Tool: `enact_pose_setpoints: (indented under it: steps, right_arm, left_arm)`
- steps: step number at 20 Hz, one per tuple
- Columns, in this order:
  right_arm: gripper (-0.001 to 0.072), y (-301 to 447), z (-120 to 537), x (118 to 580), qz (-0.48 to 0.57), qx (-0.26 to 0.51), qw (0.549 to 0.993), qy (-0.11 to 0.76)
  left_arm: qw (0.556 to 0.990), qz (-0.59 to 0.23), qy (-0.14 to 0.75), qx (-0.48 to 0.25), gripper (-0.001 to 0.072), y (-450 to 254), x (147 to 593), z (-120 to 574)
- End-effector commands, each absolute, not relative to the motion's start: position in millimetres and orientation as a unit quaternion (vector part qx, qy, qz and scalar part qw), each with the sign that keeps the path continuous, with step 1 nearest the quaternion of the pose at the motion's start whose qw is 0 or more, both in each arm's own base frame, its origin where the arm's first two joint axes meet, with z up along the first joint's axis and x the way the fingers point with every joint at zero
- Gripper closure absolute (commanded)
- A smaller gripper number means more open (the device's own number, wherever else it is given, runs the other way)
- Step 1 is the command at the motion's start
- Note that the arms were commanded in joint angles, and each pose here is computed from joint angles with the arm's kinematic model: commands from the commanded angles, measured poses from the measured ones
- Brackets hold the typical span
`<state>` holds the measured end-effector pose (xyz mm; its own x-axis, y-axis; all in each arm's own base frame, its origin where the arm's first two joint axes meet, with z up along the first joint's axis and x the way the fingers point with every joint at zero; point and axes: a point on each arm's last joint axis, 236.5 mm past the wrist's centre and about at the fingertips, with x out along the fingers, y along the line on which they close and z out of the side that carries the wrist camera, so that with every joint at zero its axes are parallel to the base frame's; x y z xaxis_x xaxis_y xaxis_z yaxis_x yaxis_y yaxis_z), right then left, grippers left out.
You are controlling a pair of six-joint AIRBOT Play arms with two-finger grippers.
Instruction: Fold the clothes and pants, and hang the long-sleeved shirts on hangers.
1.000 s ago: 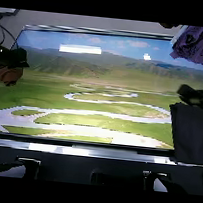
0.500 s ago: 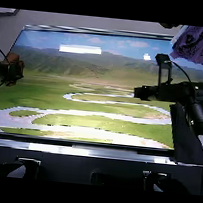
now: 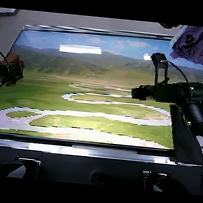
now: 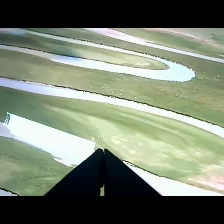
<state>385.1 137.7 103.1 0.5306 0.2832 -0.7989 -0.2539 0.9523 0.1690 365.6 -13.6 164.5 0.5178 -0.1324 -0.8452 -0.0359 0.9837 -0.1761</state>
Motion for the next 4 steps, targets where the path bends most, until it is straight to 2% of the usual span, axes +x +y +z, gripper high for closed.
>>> enact_pose_setpoints:
  steps: [1,4]
  right_arm:
    - [0.0671,137.9,103.5,385.2,0.154,0.015,0.875,0.458]
    - [0.0671,138.0,103.5,385.2,0.154,0.015,0.875,0.458]
  left_arm:
    - [0.867,-0.028,0.490,-0.086,0.0684,-13.4,365.6,164.7]
    - [0.867,-0.028,0.490,-0.086,0.0684,-13.4,365.6,164.7]
